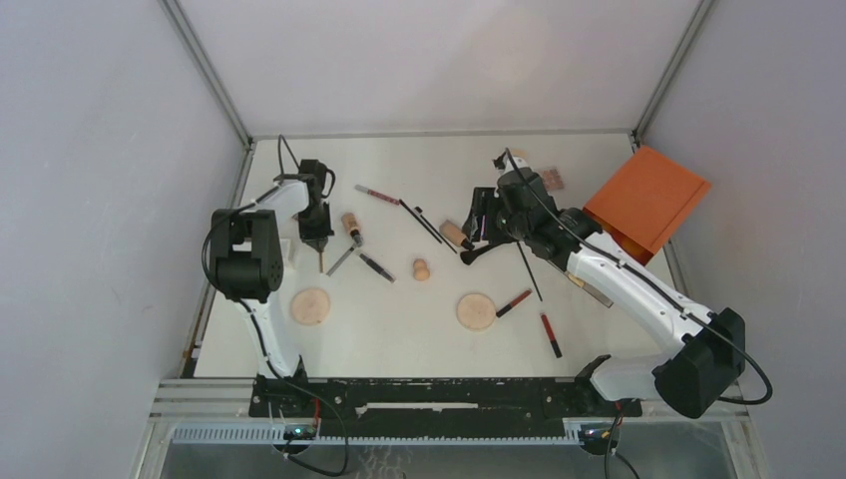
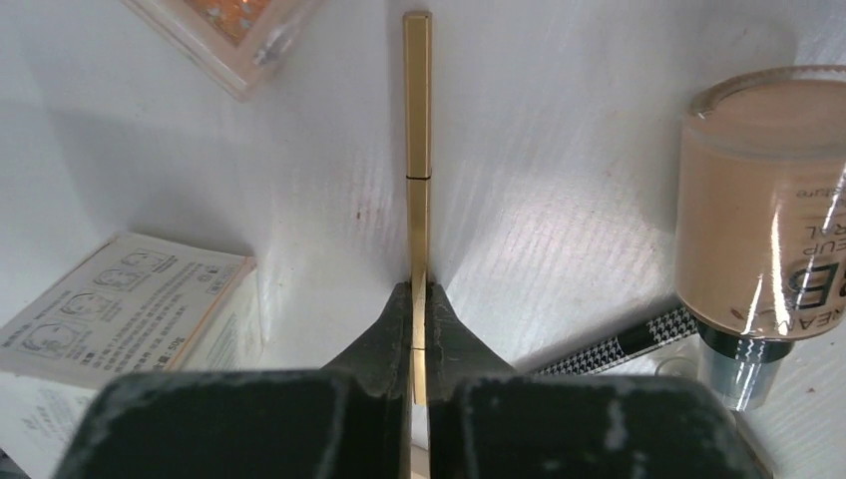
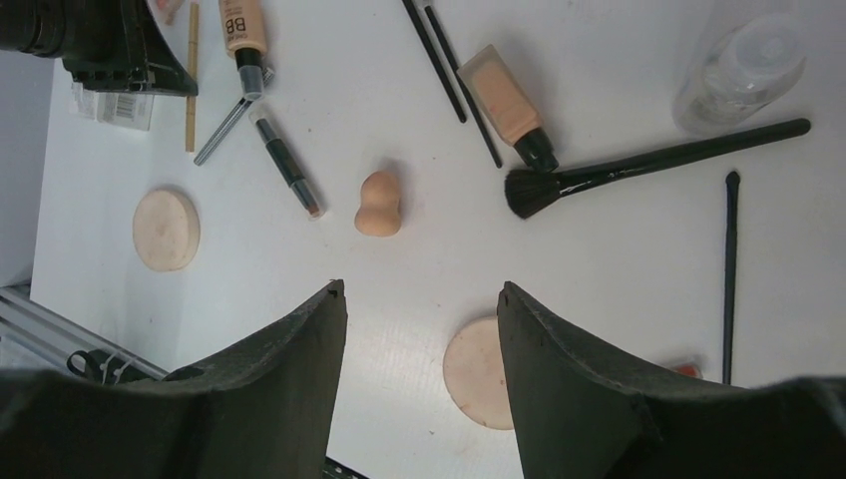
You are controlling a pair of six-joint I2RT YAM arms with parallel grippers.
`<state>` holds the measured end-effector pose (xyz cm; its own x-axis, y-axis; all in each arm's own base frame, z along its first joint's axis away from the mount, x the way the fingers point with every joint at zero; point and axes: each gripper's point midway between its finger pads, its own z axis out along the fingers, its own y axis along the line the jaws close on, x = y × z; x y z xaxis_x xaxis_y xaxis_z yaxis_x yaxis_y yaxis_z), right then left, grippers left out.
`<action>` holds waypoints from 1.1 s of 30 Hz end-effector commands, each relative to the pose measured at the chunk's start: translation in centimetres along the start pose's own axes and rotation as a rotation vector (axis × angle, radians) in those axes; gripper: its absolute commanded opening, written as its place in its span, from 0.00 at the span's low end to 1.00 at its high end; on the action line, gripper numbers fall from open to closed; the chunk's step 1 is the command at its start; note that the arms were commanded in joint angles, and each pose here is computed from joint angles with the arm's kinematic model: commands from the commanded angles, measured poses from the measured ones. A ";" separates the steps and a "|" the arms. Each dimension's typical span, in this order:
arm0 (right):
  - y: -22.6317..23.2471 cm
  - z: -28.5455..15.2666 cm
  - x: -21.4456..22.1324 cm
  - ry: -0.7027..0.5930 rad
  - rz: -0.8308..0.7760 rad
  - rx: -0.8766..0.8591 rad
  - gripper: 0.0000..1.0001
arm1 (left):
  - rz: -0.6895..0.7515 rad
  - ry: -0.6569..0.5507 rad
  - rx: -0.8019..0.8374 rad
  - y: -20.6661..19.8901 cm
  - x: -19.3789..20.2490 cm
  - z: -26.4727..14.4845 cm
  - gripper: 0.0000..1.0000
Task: Organize the makeup
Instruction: Pick up the makeup from the center of the board.
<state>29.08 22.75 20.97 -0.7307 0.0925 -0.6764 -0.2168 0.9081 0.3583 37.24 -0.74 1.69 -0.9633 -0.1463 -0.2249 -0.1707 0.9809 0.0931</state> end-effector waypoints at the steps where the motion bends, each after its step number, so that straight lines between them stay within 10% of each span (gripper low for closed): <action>1: -0.4 -1.5 -1.8 -0.082 0.019 0.014 0.65 | 0.005 -0.117 -0.030 0.0 -1.8 -2.8 0.02; 11: -1.6 -2.5 -2.0 -0.124 0.079 0.006 0.65 | -0.010 -0.311 0.158 -2.2 -2.6 -11.2 0.00; 18: 2.3 -4.2 -3.9 -0.168 0.123 -0.208 0.67 | 0.039 -0.459 0.638 -9.3 -0.6 -20.7 0.00; 33: 9.6 -2.1 -6.0 -0.206 0.205 -0.465 0.70 | 0.240 -0.416 1.197 -22.8 6.6 -31.2 0.00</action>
<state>29.62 28.60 26.59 -0.7195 0.3202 -0.6163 -0.3064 0.6500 0.6954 29.22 -25.17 26.13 -0.7675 -0.1000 -0.6331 0.4440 0.6295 -0.6377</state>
